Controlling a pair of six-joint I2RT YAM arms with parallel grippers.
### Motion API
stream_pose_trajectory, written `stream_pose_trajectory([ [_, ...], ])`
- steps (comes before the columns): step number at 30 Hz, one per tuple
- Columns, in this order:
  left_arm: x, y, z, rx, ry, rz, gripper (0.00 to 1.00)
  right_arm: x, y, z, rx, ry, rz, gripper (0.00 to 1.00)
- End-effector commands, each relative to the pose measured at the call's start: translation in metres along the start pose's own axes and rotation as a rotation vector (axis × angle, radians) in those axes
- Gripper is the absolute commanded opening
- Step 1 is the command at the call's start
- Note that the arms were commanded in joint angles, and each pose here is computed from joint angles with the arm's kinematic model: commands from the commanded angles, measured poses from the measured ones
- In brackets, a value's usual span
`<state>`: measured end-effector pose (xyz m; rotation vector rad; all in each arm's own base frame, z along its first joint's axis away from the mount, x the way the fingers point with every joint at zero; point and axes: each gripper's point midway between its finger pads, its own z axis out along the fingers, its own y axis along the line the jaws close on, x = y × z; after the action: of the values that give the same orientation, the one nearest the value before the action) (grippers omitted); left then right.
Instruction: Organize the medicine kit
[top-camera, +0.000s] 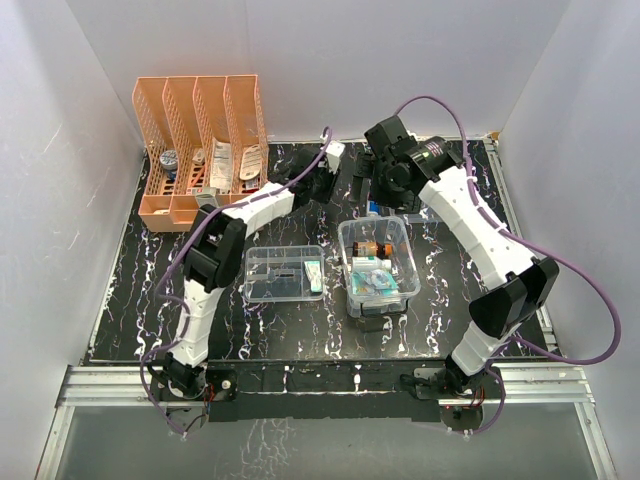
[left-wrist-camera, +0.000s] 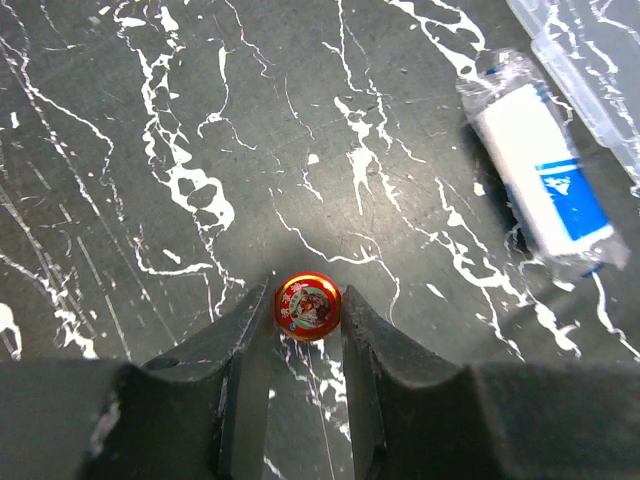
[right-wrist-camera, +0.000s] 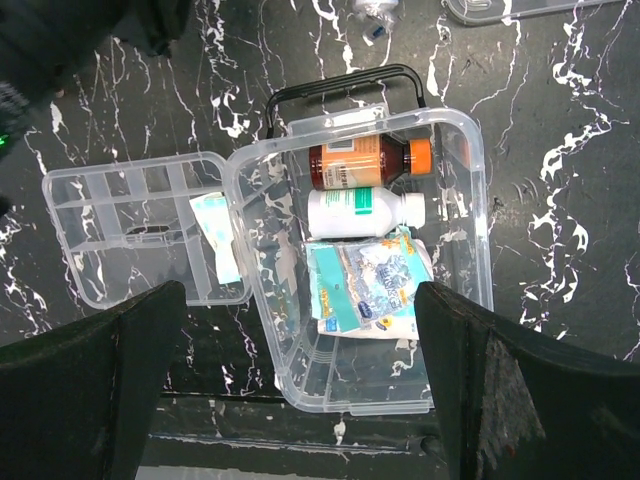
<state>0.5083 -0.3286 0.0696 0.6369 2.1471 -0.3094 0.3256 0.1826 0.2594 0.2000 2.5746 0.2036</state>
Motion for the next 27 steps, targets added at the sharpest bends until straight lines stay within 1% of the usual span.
stream_pose_trajectory([
  [1,-0.039,-0.003,-0.051,0.030,-0.067,-0.007,0.09,-0.011,0.006,-0.015,-0.050,-0.073,0.017,0.99],
  [12,-0.014,0.006,-0.111,-0.010,-0.027,-0.021,0.10,-0.009,0.003,-0.011,-0.044,-0.082,0.015,0.98],
  [17,0.004,0.004,-0.137,0.001,0.006,-0.040,0.10,-0.007,0.003,-0.007,-0.047,-0.081,0.012,0.98],
  [21,0.019,0.001,-0.149,0.013,0.038,-0.055,0.11,-0.007,0.006,-0.003,-0.053,-0.076,0.004,0.98],
  [27,0.032,-0.005,-0.158,0.036,0.072,-0.077,0.11,-0.007,0.009,0.001,-0.061,-0.072,-0.001,0.98],
])
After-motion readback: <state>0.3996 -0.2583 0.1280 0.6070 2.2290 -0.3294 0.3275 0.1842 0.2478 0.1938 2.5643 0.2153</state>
